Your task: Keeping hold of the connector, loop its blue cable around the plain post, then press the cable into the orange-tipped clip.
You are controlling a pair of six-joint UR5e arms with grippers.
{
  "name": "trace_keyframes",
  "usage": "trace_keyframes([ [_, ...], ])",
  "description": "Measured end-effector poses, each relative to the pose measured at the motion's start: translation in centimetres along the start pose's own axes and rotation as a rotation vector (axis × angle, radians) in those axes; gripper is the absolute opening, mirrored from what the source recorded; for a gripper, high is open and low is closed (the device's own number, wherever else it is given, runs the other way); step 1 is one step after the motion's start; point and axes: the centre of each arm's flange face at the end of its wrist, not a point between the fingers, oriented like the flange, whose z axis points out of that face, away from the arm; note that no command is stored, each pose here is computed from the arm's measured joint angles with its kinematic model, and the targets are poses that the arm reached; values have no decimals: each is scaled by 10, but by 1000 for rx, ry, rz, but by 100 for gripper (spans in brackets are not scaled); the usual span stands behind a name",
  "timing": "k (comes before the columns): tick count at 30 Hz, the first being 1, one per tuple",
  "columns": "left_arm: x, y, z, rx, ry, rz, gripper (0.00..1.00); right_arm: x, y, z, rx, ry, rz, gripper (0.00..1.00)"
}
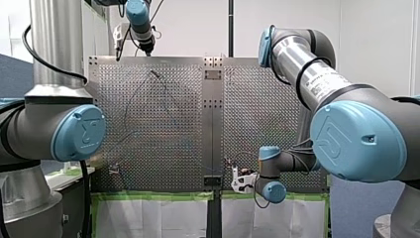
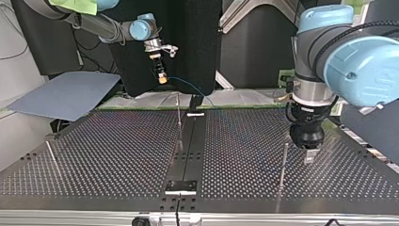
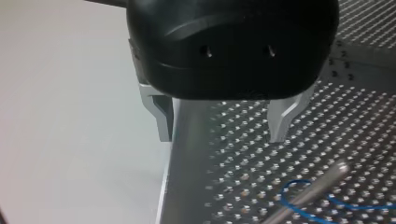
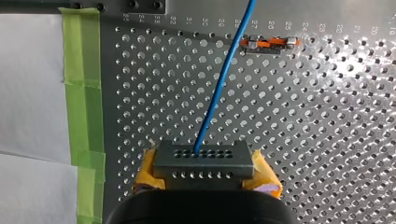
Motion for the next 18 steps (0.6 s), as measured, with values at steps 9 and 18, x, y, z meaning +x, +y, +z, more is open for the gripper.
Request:
trace_keyframes([
  [9, 16, -3, -2, 1, 102, 28, 100, 0, 0, 0, 0, -1, 0, 0],
  [18, 24, -2, -11, -5, 186, 44, 100, 0, 0, 0, 0, -1, 0, 0],
])
